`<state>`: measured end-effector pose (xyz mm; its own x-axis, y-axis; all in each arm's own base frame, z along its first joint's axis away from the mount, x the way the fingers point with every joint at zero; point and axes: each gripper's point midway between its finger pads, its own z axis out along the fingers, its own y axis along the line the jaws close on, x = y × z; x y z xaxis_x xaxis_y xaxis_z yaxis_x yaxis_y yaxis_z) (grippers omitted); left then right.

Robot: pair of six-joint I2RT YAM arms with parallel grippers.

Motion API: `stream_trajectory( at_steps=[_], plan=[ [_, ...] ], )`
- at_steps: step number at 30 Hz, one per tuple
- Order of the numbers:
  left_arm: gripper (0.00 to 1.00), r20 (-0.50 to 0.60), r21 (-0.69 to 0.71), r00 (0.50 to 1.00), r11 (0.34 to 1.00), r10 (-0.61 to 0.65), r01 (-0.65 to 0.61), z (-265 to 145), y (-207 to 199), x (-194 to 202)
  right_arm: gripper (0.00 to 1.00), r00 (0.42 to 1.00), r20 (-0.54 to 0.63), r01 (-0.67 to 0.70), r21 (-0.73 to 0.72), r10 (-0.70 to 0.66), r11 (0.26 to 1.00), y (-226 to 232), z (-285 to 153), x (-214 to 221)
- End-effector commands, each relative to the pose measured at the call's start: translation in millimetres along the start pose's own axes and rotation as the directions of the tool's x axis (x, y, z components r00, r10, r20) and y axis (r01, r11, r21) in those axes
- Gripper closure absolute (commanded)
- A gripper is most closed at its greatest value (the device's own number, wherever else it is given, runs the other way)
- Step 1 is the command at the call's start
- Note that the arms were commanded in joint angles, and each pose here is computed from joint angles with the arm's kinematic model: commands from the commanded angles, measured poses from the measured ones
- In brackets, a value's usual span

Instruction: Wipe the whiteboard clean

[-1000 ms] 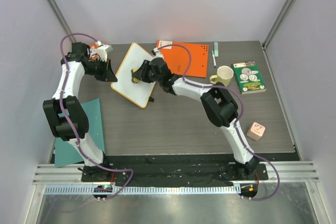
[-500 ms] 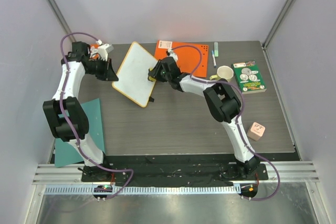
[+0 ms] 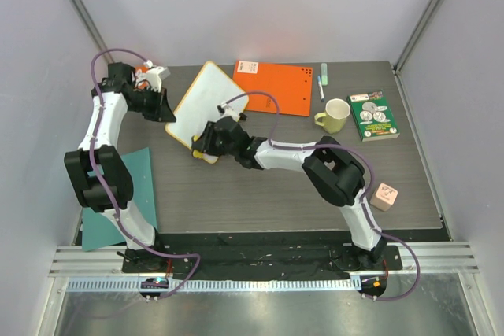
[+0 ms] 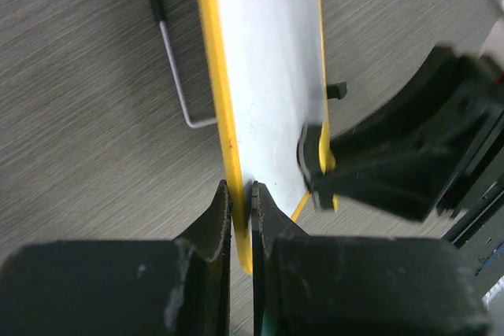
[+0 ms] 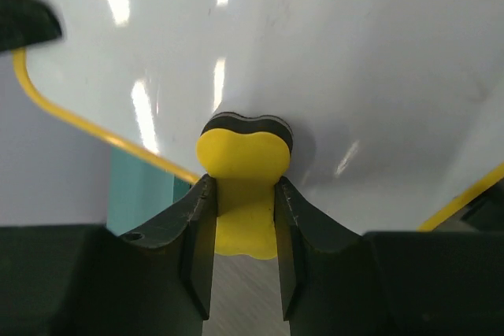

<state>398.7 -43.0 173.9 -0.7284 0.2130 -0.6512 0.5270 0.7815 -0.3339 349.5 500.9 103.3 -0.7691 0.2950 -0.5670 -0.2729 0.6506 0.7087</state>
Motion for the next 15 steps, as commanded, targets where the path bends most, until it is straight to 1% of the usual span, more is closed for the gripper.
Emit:
stream_trajectory(
  at_steps=[1, 2, 5, 6, 7, 8, 9, 10, 13, 15],
  plan=[
    [1.0, 0.125, 0.145, 0.984, 0.979, 0.126, -0.144, -6.1, -48.9, -35.5, 0.99, 0.973, -0.23, 0.022, 0.096, 0.001, 0.995, -42.6, -14.6, 77.8],
    [1.0, 0.126, 0.147, 0.984, 0.979, 0.124, -0.142, -5.8, -49.0, -35.6, 0.99, 0.983, -0.185, 0.025, 0.069, -0.012, 0.997, -28.4, -23.2, 55.7],
    [1.0, 0.13, 0.134, 0.984, 0.981, 0.125, -0.142, -6.8, -48.8, -36.3, 0.99, 0.998, -0.055, 0.026, 0.113, -0.02, 0.993, -39.4, -40.1, 4.0],
    [1.0, 0.136, 0.125, 0.982, 0.981, 0.13, -0.147, -8.4, -48.2, -37.7, 0.99, 1.0, 0.007, 0.016, 0.085, -0.016, 0.996, -24.3, -58.4, -23.3],
    [1.0, 0.139, 0.116, 0.981, 0.982, 0.135, -0.151, -9.2, -47.3, -39.0, 0.99, 0.999, 0.044, -0.002, 0.131, -0.004, 0.991, -45.0, -69.1, -35.2],
    [1.0, 0.141, 0.112, 0.981, 0.982, 0.136, -0.153, -9.9, -46.9, -40.3, 0.99, 0.996, 0.084, -0.012, 0.12, 0.002, 0.993, -44.4, -79.0, -47.4],
    [1.0, 0.14, 0.11, 0.981, 0.982, 0.137, -0.153, -10.2, -46.8, -40.5, 0.99, 0.993, 0.117, -0.02, 0.109, 0.007, 0.994, -43.2, -101.3, -58.4],
    [1.0, 0.142, 0.108, 0.98, 0.982, 0.138, -0.154, -10.7, -45.9, -41.6, 0.99, 0.988, 0.152, -0.033, 0.114, 0.016, 0.993, -49.9, -111.6, -72.3],
    [1.0, 0.141, 0.119, 0.981, 0.981, 0.133, -0.15, -10.5, -46.9, -44.4, 0.99, 0.974, 0.228, -0.041, 0.107, 0.016, 0.993, -55.1, -151.8, -95.1],
    [1.0, 0.143, 0.123, 0.981, 0.981, 0.129, -0.147, -11.8, -47.9, -47.3, 0.99, 0.972, 0.235, -0.025, 0.156, -0.012, 0.987, -68.6, -166.7, -94.8]
  ],
)
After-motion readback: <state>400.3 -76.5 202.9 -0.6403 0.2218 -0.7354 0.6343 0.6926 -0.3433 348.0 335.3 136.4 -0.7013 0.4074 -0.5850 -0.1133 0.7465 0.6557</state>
